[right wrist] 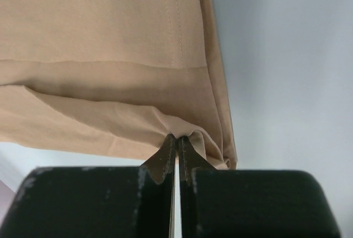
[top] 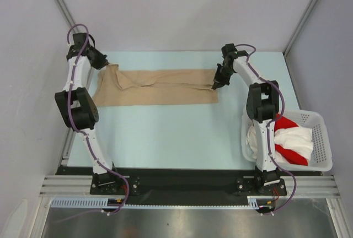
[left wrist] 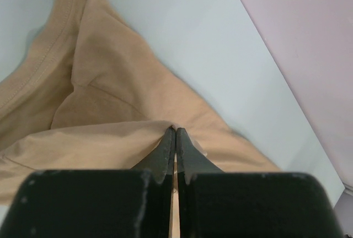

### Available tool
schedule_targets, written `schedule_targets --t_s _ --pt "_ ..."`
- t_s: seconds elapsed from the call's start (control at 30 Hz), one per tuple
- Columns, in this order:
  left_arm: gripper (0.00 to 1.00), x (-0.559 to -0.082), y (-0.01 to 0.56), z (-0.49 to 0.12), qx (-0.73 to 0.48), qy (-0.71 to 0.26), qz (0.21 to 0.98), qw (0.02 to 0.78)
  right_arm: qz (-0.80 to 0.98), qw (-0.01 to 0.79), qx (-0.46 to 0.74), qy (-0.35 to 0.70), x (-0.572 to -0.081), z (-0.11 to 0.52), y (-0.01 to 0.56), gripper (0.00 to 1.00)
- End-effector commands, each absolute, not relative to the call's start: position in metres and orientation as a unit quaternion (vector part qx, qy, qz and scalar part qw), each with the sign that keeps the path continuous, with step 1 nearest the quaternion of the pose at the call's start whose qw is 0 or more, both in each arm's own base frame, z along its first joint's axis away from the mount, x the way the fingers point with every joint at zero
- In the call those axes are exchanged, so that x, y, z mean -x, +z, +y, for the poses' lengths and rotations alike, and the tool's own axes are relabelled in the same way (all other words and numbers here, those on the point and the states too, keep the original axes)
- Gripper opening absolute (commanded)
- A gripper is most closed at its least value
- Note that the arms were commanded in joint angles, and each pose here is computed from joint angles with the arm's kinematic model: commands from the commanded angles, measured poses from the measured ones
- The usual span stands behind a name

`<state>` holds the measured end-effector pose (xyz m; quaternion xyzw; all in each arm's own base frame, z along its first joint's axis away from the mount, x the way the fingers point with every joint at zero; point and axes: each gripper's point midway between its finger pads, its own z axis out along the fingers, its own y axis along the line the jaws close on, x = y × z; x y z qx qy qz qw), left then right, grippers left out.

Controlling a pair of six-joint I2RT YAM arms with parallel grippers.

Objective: Fold and stack the t-shirts
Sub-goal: Fold the tshirt

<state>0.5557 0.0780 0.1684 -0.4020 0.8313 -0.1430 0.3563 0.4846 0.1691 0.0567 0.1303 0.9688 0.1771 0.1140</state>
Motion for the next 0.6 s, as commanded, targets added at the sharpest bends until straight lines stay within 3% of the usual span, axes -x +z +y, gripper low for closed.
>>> schedule_targets --t_s 0.0,0.57 --pt "0.00 -0.578 0.200 0.073 0.391 -0.169 0.813 0.398 0.965 0.119 -0.140 0.185 -0.494 0.168 0.062 0.00" --pt "0.00 -0.596 0.188 0.071 0.403 -0.191 0.805 0.392 0.957 0.135 -0.173 0.189 -0.503 0.164 0.065 0.00"
